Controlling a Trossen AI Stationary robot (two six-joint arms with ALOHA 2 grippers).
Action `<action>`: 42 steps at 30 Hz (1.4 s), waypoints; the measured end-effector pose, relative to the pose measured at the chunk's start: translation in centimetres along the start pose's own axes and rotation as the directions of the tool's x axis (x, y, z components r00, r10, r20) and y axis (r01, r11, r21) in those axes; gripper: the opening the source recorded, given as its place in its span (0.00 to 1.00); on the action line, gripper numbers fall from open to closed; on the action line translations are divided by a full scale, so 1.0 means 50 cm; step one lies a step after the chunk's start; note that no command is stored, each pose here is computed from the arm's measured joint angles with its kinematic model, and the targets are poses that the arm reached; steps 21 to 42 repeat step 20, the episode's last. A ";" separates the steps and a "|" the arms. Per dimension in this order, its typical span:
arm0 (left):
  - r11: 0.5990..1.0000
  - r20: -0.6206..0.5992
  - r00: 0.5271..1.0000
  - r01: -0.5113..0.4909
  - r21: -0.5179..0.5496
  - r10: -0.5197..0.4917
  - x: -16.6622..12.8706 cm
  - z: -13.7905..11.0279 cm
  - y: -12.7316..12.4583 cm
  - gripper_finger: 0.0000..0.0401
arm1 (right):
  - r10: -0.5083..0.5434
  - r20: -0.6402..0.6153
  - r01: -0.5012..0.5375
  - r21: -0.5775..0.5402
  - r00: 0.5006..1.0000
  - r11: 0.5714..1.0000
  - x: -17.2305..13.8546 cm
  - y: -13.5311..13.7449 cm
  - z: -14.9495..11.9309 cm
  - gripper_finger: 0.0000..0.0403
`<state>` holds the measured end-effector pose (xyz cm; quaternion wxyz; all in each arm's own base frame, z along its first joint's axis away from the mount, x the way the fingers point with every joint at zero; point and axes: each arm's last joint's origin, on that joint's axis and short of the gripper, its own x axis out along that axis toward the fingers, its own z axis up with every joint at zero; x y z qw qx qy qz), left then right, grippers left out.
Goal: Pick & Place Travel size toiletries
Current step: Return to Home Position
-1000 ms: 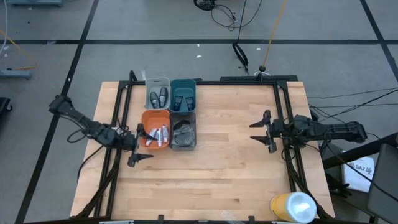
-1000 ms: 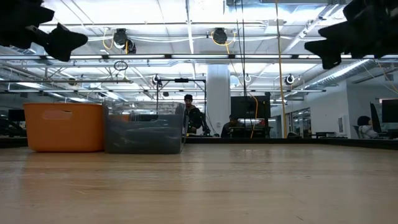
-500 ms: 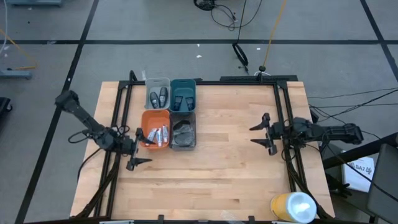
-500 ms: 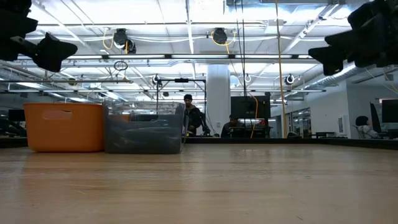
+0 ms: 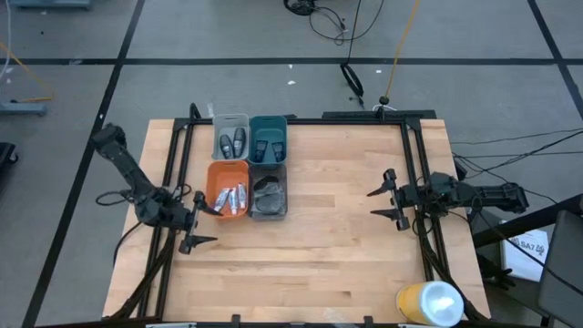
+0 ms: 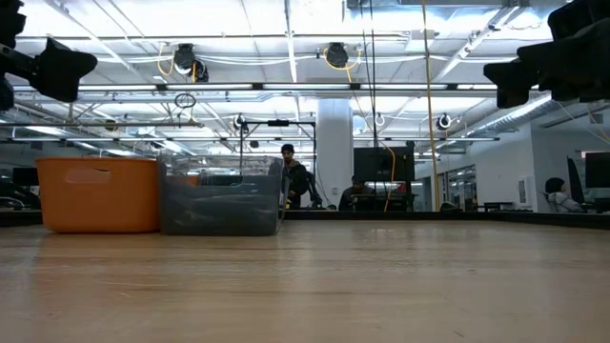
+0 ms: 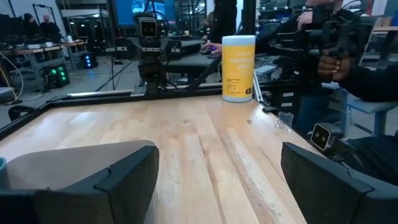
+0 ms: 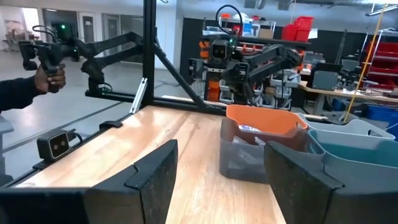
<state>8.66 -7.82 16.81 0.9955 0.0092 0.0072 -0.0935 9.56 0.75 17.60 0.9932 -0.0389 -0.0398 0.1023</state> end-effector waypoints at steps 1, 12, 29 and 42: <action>1.000 0.000 1.000 -0.001 -0.001 0.001 -0.001 0.000 -0.001 0.82 | 0.000 0.000 0.000 0.000 1.000 1.000 0.000 0.000 0.000 0.56; 1.000 0.008 1.000 0.010 -0.013 -0.010 -0.012 0.002 -0.014 0.80 | -0.004 -0.008 0.004 -0.043 1.000 0.999 0.000 0.000 -0.002 0.56; 0.999 0.012 0.999 -0.035 -0.018 0.035 -0.014 0.003 -0.012 0.81 | -0.005 -0.011 0.005 -0.076 1.000 0.997 0.000 0.000 -0.002 0.56; 0.999 0.012 0.999 -0.035 -0.018 0.035 -0.014 0.003 -0.012 0.81 | -0.005 -0.011 0.005 -0.076 1.000 0.997 0.000 0.000 -0.002 0.56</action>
